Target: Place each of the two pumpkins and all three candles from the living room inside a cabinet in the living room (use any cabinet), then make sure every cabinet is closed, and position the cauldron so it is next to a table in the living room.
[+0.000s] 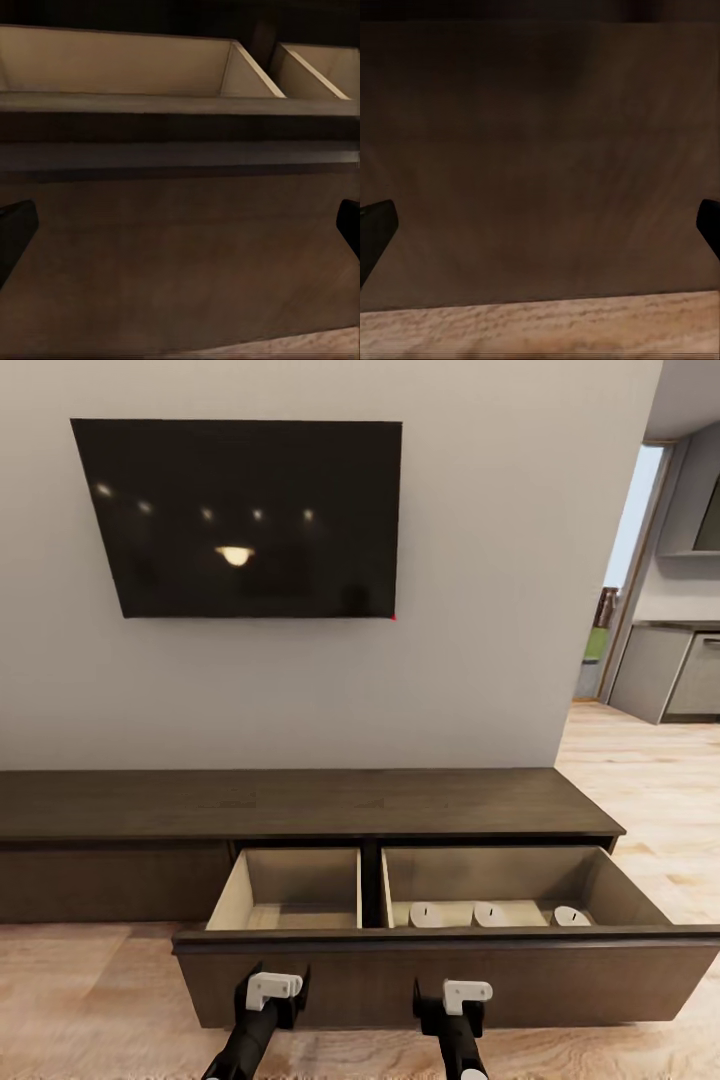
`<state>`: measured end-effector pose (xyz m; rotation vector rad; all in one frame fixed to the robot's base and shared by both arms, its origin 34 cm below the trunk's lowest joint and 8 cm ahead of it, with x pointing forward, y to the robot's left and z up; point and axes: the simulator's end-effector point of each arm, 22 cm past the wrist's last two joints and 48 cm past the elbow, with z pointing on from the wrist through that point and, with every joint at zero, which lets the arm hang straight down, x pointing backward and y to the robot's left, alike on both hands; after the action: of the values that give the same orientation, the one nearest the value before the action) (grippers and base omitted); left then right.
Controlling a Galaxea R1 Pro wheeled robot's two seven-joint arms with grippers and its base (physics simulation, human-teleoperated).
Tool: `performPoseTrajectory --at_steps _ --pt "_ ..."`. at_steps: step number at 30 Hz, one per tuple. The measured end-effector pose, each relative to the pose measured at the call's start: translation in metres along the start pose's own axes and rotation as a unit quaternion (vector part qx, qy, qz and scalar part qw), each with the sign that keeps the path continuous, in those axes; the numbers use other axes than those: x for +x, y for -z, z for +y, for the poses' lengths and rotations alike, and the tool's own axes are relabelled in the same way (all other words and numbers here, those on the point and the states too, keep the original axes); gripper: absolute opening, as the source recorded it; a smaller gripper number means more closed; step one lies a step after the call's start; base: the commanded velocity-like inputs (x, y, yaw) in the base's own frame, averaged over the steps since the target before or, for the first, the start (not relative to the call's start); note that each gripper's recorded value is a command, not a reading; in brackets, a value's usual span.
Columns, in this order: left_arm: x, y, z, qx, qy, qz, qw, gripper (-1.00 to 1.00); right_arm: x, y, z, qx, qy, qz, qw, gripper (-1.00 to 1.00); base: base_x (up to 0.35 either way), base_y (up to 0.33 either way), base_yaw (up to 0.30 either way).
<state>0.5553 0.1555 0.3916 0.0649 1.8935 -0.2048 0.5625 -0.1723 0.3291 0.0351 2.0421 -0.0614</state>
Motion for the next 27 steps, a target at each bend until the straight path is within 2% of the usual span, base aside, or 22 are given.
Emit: performPoseTrajectory --at_steps 9,16,27 --pt "0.004 0.0 0.0 0.0 0.001 0.004 1.0 1.0 0.005 0.0 0.0 0.0 0.0 0.004 1.0 1.0 0.0 0.0 0.0" --pt "0.02 -0.001 0.001 -0.001 0.004 0.02 0.9998 1.0 0.02 -0.002 0.0 0.0 0.001 0.019 0.9998 1.0 0.0 0.0 0.0" --pt "0.023 -0.001 0.002 -0.001 0.004 0.023 0.9997 1.0 0.013 -0.004 0.003 -0.002 -0.001 0.01 0.9999 1.0 0.0 0.0 0.0"
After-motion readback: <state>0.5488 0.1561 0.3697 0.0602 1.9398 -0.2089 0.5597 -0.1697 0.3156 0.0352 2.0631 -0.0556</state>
